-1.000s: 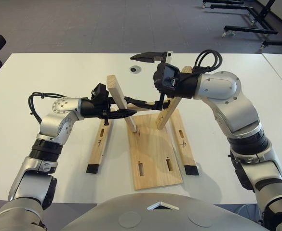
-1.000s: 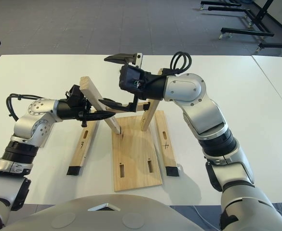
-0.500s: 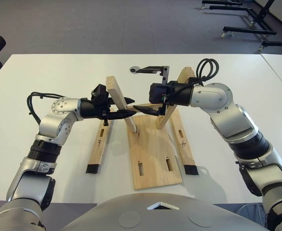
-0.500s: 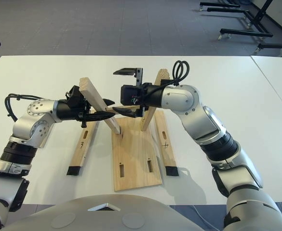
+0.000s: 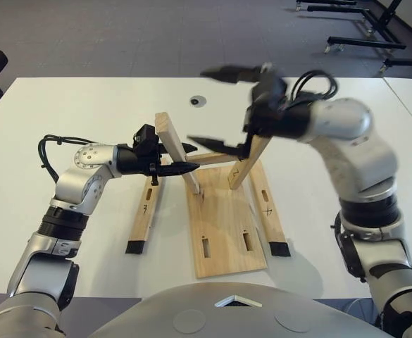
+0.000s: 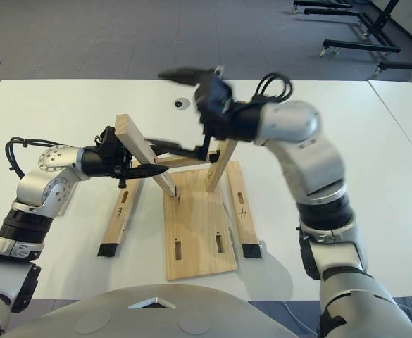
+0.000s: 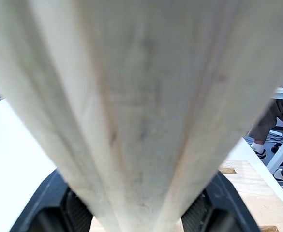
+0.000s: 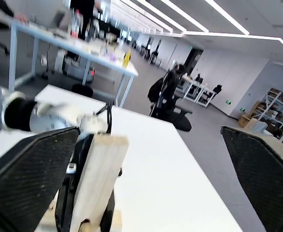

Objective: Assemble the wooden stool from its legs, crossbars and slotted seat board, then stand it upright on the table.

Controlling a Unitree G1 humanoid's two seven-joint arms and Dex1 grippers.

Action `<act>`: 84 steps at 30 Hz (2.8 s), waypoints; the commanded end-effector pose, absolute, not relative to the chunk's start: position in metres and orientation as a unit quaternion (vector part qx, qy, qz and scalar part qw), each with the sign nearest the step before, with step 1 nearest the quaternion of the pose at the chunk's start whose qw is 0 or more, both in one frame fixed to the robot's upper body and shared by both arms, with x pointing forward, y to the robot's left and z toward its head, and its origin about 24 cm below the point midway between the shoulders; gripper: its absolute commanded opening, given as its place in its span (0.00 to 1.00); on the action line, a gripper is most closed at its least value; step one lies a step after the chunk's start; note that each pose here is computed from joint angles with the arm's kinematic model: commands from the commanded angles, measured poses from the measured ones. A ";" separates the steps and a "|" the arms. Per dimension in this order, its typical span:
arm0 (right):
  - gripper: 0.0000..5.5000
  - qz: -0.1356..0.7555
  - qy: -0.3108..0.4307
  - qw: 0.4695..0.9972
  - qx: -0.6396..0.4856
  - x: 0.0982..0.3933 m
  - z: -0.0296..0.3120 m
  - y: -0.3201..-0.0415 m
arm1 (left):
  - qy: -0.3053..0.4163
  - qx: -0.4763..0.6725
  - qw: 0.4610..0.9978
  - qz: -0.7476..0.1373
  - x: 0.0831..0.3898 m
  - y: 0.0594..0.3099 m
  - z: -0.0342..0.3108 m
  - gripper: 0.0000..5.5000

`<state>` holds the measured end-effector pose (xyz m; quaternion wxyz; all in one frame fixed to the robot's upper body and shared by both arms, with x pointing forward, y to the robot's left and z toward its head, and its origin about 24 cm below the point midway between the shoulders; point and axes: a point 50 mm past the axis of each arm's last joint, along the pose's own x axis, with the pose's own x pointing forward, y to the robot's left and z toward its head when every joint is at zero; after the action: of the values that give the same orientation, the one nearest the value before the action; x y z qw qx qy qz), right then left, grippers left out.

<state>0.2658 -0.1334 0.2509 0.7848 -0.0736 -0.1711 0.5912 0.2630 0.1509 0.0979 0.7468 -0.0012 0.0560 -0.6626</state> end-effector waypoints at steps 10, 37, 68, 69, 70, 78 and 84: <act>0.98 0.451 0.071 0.884 -0.098 0.299 0.183 -0.295 | 0.197 0.009 0.742 -0.641 0.241 0.169 0.051 0.37; 0.98 0.650 0.060 0.757 -0.028 0.283 0.144 -0.162 | 0.196 0.012 0.699 -0.688 0.239 0.159 0.060 0.37; 0.98 0.671 0.057 0.732 -0.105 0.271 0.148 -0.143 | 0.200 0.114 0.733 -0.640 0.243 0.151 0.042 0.70; 0.98 0.664 0.057 0.738 -0.110 0.273 0.148 -0.147 | 0.200 0.116 0.734 -0.639 0.243 0.153 0.042 0.72; 0.98 0.655 0.058 0.744 -0.114 0.274 0.148 -0.151 | 0.200 0.117 0.734 -0.638 0.242 0.154 0.043 0.77; 0.98 0.591 0.052 0.793 -0.138 0.285 0.151 -0.179 | 0.194 0.114 0.748 -0.625 0.233 0.161 0.047 0.98; 0.98 0.576 0.068 0.802 -0.146 0.281 0.149 -0.192 | 0.187 0.116 0.755 -0.618 0.231 0.163 0.051 0.98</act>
<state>0.2823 -0.1852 0.1457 0.7980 -0.1330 0.0662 0.5840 0.2310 0.1630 0.0470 0.7530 0.1133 0.1948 -0.6182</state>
